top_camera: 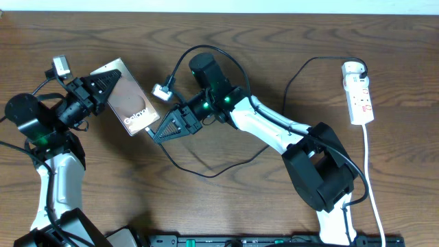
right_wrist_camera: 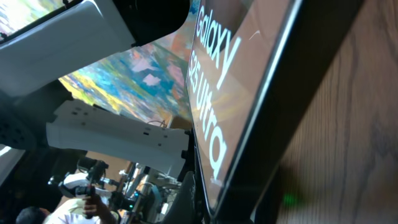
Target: Plug charger to phone and switch on socket
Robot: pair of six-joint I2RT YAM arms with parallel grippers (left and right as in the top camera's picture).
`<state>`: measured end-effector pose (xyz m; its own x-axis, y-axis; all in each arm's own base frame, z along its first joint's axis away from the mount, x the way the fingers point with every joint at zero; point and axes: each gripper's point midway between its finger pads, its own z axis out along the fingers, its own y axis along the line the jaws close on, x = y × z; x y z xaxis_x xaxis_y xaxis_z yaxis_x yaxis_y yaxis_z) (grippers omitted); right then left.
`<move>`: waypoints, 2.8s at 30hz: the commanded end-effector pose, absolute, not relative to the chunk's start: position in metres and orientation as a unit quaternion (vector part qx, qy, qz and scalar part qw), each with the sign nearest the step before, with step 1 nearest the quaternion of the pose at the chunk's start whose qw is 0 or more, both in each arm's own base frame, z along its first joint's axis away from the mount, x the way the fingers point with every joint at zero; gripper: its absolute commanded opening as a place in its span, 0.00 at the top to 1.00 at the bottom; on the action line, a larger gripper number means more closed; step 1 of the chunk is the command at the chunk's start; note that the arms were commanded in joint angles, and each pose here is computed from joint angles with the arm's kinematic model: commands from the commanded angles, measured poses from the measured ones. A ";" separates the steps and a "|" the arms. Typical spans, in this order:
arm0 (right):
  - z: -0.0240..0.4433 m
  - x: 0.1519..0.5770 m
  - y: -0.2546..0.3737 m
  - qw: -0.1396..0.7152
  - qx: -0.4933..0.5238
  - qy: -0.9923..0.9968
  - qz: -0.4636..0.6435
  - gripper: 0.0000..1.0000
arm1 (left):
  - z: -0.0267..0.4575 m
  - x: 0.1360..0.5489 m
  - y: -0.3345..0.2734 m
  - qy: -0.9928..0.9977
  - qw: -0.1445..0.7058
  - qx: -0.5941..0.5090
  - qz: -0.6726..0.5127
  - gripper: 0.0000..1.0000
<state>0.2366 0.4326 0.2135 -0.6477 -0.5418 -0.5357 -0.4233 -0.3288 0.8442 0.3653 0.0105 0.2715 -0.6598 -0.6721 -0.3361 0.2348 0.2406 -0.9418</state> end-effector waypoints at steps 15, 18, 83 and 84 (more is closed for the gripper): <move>0.215 0.244 0.434 0.056 0.398 -0.592 -0.699 0.99 | 0.279 0.358 0.002 0.697 0.391 -0.107 -0.592 0.93; 0.215 0.249 0.432 0.052 0.394 -0.595 -0.699 0.99 | 0.279 0.358 0.002 0.697 0.391 -0.106 -0.592 0.93; 0.178 0.314 0.394 -0.001 0.300 -0.690 -0.659 0.99 | 0.260 0.371 0.069 0.680 0.450 -0.232 -0.531 0.93; 0.172 0.318 0.392 -0.005 0.292 -0.702 -0.650 0.99 | 0.260 0.370 0.070 0.680 0.450 -0.231 -0.530 0.93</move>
<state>0.3037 0.3970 0.1864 -0.8268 -0.4442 -0.3451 -0.3510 -0.0720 0.9336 0.3761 0.0659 0.2565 -0.4888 -0.8010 -0.3456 0.1424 0.3176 -0.9375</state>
